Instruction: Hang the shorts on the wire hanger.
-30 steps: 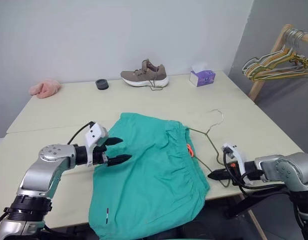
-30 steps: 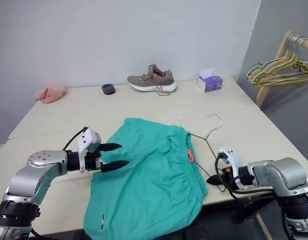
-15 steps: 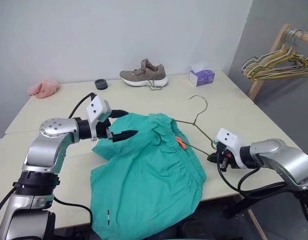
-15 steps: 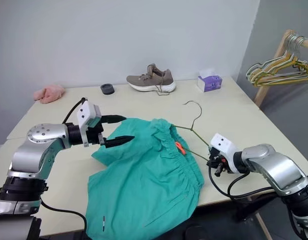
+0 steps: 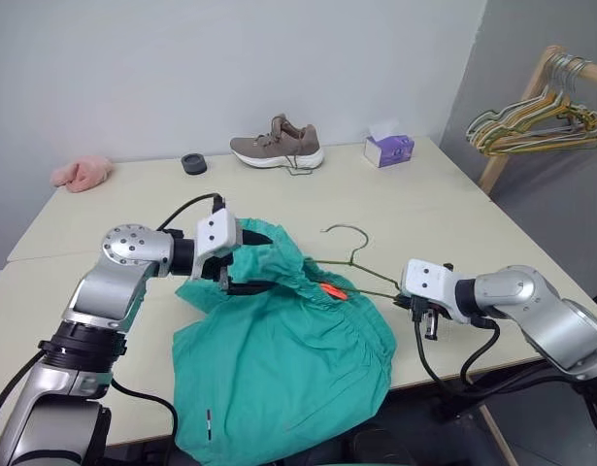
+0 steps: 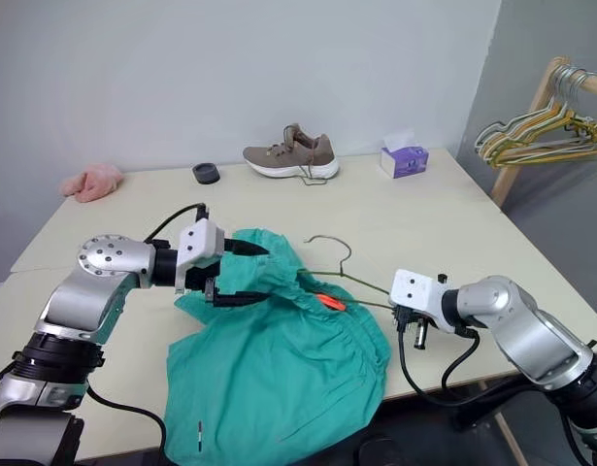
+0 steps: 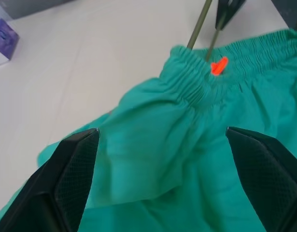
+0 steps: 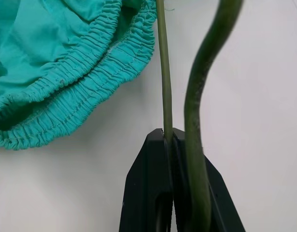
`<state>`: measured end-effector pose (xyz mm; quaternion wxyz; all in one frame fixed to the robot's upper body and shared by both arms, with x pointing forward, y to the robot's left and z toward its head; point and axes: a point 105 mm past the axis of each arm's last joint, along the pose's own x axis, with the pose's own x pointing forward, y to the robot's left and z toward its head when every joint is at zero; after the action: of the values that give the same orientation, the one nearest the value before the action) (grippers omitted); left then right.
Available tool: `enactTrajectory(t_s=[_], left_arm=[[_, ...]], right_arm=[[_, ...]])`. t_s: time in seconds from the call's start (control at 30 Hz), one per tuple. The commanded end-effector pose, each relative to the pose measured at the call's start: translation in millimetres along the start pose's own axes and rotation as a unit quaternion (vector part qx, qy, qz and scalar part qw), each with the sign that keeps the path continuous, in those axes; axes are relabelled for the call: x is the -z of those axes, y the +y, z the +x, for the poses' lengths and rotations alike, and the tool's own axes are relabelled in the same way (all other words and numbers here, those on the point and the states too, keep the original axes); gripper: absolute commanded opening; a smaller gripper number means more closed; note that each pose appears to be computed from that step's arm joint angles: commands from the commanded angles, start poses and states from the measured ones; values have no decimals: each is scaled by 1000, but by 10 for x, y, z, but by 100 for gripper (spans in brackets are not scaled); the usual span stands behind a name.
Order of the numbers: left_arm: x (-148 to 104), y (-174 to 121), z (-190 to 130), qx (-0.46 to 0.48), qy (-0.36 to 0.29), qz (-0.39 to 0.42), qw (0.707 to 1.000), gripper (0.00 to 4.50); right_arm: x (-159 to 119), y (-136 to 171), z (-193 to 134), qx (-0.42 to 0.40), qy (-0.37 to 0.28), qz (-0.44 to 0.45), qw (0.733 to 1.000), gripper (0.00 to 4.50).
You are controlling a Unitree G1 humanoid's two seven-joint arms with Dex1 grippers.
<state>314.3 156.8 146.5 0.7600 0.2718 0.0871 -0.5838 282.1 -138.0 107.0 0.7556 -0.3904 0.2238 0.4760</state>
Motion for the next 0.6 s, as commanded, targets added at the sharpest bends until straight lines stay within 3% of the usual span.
enactTrajectory(t_s=[0.03, 0.3, 0.4, 0.6], left_arm=[[14, -15, -7, 6, 9, 21, 1000, 440], [92, -19, 29, 7, 18, 23, 1000, 440], [65, -50, 61, 12, 9, 20, 1000, 384], [-1, -126, 93, 28, -6, 12, 1000, 203]], right_arm=[[-268, -59, -99, 13, -40, -39, 998, 0], [-515, 28, -147, -8, -89, -56, 994, 0], [-562, 49, -146, -11, -95, -67, 993, 0], [-570, 65, -126, -11, -92, -83, 992, 0]])
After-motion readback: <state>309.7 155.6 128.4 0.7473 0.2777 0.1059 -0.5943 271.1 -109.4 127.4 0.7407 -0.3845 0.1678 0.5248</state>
